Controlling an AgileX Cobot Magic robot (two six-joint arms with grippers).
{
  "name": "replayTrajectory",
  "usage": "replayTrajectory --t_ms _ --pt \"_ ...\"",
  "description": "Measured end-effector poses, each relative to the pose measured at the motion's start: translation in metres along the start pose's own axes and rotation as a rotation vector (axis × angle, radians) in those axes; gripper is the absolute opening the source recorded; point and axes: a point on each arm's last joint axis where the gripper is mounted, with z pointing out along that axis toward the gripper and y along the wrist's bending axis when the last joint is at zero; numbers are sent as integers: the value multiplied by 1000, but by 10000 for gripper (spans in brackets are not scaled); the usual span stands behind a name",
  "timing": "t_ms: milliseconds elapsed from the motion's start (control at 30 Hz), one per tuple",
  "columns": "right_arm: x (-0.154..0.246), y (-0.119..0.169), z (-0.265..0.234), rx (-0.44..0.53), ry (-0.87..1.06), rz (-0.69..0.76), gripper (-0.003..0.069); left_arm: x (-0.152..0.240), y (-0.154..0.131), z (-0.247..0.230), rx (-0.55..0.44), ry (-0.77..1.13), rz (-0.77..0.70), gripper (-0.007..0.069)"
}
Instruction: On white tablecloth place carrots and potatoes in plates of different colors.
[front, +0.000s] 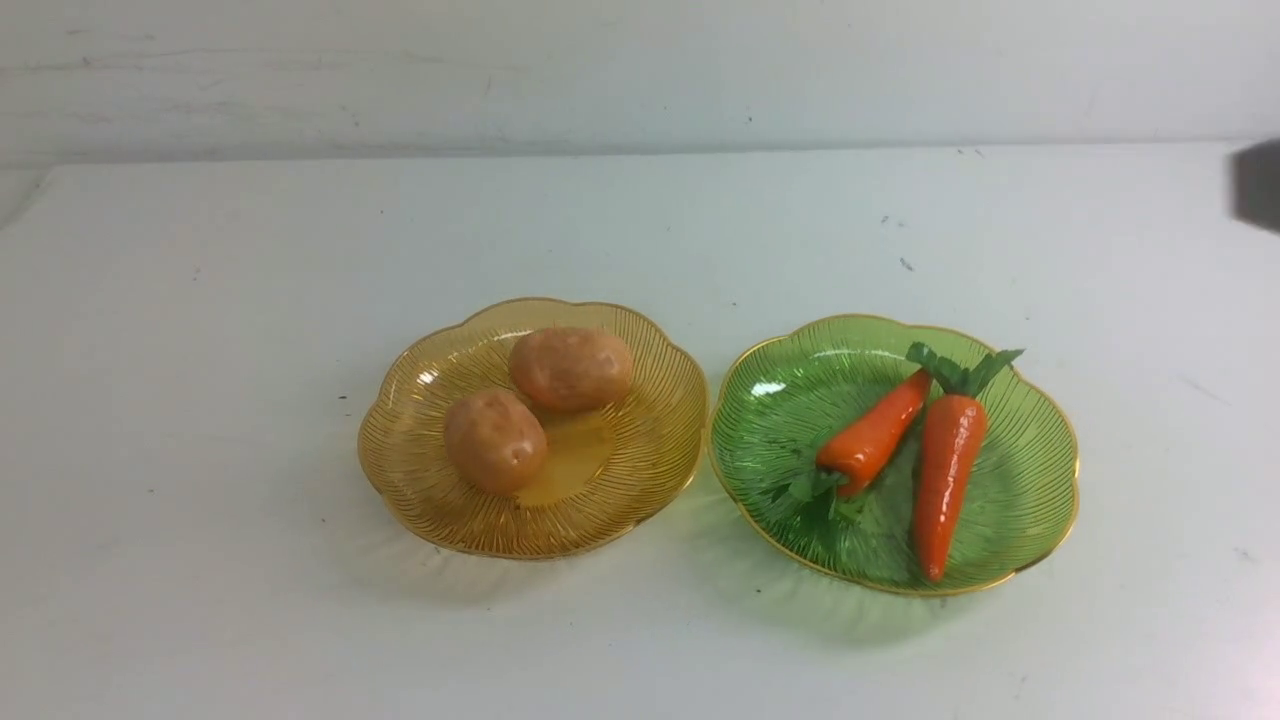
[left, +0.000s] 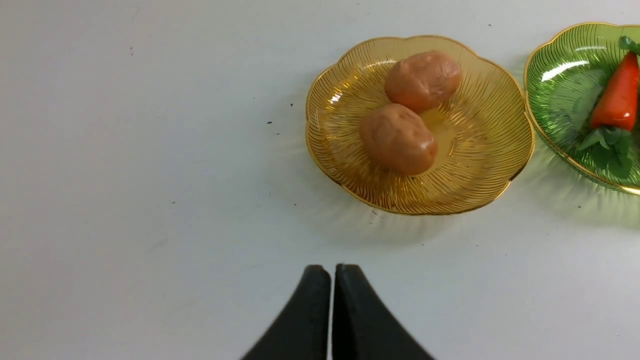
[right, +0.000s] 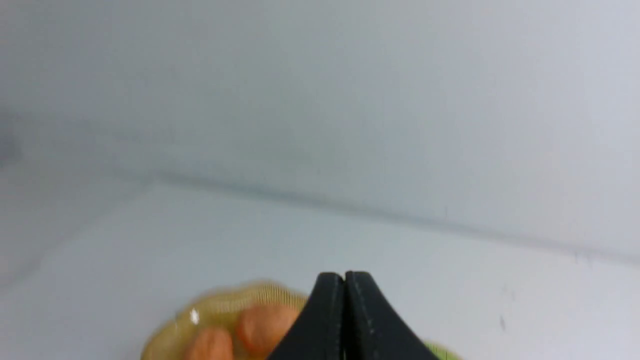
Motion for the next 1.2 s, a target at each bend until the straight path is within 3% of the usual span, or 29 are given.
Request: replayTrajectory --t_ms 133,267,467,733,900,1200 --pt "19 -7 -46 -8 -156 43 -15 -2 -1 0 12 -21 0 -3" --pt "34 -12 -60 5 -188 45 -15 -6 -4 0 40 -69 0 -3" --pt "45 -14 -83 -9 -397 -50 -15 0 -3 1 70 -100 13 -3" --pt "51 -15 -78 -4 -370 -52 -15 67 7 13 239 -285 9 -3" --pt "51 -15 -78 -3 -370 -52 -15 88 3 24 336 -433 15 -3" --pt "51 -15 -78 -3 -370 -52 -15 96 -1 35 351 -435 29 -3"
